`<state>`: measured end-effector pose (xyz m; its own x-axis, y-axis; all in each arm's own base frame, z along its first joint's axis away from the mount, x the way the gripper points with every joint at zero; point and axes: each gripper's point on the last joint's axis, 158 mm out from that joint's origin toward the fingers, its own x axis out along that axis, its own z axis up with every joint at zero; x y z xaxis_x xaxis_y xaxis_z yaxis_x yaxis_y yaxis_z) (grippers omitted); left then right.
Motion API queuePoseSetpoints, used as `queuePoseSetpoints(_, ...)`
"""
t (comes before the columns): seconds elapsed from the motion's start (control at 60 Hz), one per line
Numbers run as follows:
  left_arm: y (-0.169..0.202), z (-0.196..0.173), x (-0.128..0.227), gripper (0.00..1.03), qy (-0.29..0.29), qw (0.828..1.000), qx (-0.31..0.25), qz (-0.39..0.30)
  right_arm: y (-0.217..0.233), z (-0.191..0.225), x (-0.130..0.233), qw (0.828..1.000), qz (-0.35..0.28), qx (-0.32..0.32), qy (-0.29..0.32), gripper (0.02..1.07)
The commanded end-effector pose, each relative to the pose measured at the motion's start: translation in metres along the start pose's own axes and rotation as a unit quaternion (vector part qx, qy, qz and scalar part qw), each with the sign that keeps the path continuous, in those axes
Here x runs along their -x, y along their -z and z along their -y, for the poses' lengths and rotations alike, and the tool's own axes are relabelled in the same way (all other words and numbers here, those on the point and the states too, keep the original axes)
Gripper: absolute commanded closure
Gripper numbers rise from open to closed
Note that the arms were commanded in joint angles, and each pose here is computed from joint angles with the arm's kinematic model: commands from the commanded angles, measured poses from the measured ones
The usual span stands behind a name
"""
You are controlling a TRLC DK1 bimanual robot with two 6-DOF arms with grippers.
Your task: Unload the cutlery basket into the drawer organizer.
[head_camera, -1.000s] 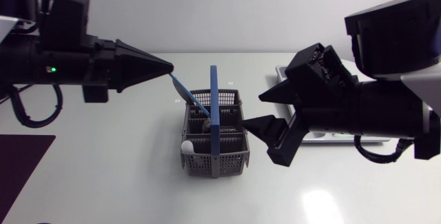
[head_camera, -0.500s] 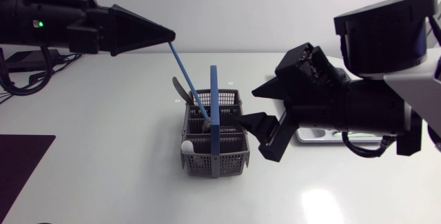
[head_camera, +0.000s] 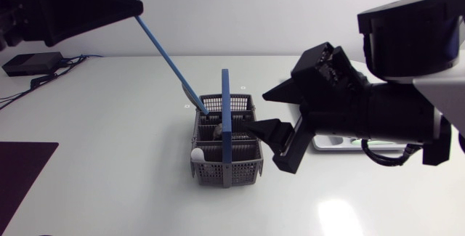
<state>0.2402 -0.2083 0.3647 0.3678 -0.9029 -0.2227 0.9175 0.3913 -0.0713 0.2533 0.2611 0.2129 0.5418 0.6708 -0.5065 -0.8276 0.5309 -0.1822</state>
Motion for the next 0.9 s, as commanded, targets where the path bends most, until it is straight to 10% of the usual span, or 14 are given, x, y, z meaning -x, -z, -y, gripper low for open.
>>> queuePoseSetpoints(0.0, 0.018, -0.008, -0.006, 1.0, 0.012, 0.999, 0.041, -0.016, -0.017, -0.002, -0.006, 1.0, 0.014, 0.011, -0.008, 0.21)
queuePoseSetpoints(0.65, 0.038, -0.067, -0.017, 1.0, 0.06, 0.988, 0.142, -0.014, -0.068, -0.025, -0.075, 0.996, 0.019, 0.021, -0.084, 0.23)
queuePoseSetpoints(0.883, 0.038, -0.065, -0.019, 1.0, 0.071, 0.987, 0.141, -0.013, -0.069, -0.032, -0.091, 0.995, 0.003, 0.018, -0.101, 0.42)
